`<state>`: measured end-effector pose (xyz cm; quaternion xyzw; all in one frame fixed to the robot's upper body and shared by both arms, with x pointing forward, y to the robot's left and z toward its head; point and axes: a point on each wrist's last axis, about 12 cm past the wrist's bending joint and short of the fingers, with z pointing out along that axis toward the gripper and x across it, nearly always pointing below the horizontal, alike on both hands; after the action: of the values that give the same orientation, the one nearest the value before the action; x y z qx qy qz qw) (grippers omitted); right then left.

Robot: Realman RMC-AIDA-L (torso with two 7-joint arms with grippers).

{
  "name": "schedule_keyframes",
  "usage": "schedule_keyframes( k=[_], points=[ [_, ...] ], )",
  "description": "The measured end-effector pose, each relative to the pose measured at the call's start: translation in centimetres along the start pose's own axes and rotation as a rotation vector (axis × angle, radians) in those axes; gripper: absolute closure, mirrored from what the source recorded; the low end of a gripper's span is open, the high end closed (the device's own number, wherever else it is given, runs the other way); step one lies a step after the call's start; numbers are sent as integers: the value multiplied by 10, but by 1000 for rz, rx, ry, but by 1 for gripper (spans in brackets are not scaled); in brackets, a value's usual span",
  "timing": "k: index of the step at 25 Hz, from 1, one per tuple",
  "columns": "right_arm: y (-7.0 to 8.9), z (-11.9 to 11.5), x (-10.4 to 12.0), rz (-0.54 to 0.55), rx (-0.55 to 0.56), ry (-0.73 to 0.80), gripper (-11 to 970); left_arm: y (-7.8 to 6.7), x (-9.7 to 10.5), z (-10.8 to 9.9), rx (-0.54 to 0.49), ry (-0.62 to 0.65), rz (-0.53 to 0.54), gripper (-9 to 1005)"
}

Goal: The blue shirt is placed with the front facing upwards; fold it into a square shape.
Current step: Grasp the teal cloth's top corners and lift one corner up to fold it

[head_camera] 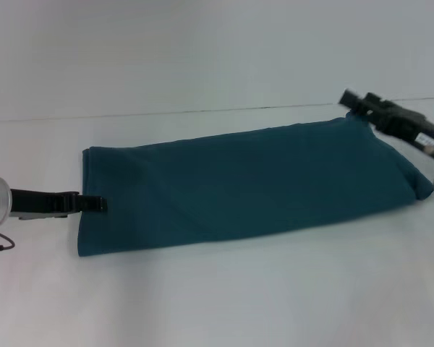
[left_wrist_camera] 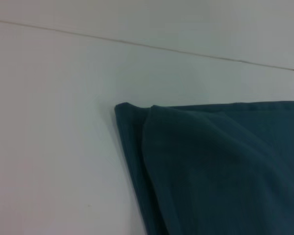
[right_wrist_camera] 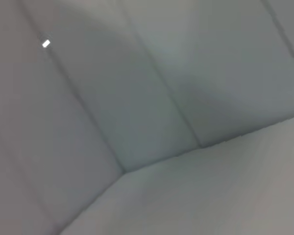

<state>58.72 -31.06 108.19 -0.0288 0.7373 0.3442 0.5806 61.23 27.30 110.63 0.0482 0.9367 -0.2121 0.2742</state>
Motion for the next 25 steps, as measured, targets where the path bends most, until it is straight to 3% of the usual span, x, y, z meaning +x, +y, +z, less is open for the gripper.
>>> schedule_keyframes(
  k=[8,14,19,25],
  points=[
    [15,8,18,-229,-81,66,198,-4,-4,2,7,-1,6,116],
    [20,8,32,-294,-101,70,205,-5,-6,2,10,3,12,119],
    [20,7,36,-286,-97,77,454,-5,-5,6,-20,20,25,121],
    [18,4,38,-275,-89,81,676,-7,-4,14,-18,41,23,120]
  ],
)
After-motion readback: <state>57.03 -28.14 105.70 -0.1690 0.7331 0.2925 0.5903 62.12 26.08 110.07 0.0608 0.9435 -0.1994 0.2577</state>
